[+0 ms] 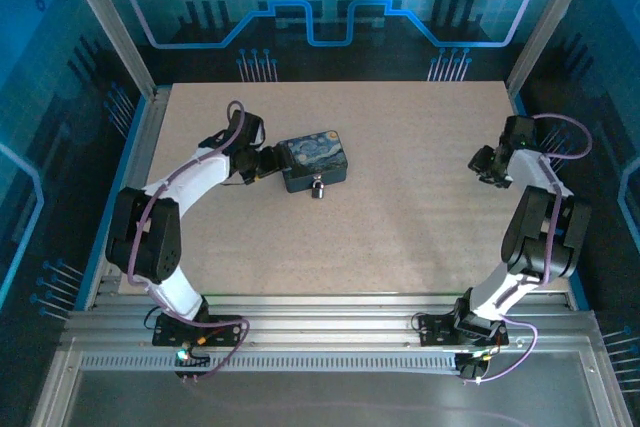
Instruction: Unlock the padlock with the key
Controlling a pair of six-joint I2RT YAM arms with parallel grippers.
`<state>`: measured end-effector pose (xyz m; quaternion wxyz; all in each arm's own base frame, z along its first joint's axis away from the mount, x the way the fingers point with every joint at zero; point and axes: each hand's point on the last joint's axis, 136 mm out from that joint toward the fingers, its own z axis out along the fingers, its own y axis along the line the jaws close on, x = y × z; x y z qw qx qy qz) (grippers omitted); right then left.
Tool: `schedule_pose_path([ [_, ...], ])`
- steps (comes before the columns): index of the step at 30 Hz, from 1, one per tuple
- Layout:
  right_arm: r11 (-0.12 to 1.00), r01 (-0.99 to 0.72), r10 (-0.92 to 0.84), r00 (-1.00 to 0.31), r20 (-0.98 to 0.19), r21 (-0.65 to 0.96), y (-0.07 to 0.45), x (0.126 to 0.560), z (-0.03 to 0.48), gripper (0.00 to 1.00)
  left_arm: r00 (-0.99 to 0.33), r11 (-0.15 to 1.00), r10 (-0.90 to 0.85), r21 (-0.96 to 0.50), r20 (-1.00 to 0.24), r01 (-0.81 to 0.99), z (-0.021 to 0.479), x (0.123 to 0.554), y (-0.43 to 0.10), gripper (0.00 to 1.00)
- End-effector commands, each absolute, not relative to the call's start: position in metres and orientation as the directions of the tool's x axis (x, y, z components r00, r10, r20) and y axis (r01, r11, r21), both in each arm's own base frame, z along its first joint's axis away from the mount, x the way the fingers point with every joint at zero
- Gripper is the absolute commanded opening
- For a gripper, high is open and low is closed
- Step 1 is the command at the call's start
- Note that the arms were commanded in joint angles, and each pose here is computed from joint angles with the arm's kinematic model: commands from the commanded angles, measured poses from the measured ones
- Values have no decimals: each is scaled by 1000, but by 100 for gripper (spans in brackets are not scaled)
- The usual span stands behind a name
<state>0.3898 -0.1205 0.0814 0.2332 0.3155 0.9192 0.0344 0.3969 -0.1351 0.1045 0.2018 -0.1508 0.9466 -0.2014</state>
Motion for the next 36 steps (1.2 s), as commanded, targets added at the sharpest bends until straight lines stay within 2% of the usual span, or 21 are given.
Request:
schedule_pose_path([
  [1,774,602,627,-681,-378,199,-134,394,71,47,-876,882,-355,-429,-327,-198,108,388,-131,79],
  [15,747,634,659,-667,-348,201,-155,433,48,47,-870,875,-347,-454,-350,-166,116,393,-137,79],
  [31,732,661,676,-673,-301,165,-166,438,23,46,-843,885,-328,-451,-427,-116,143,399,-135,79],
  [36,718,672,693,-671,-263,181,-168,439,16,42,-838,893,-319,-436,-443,-110,147,400,-133,79],
])
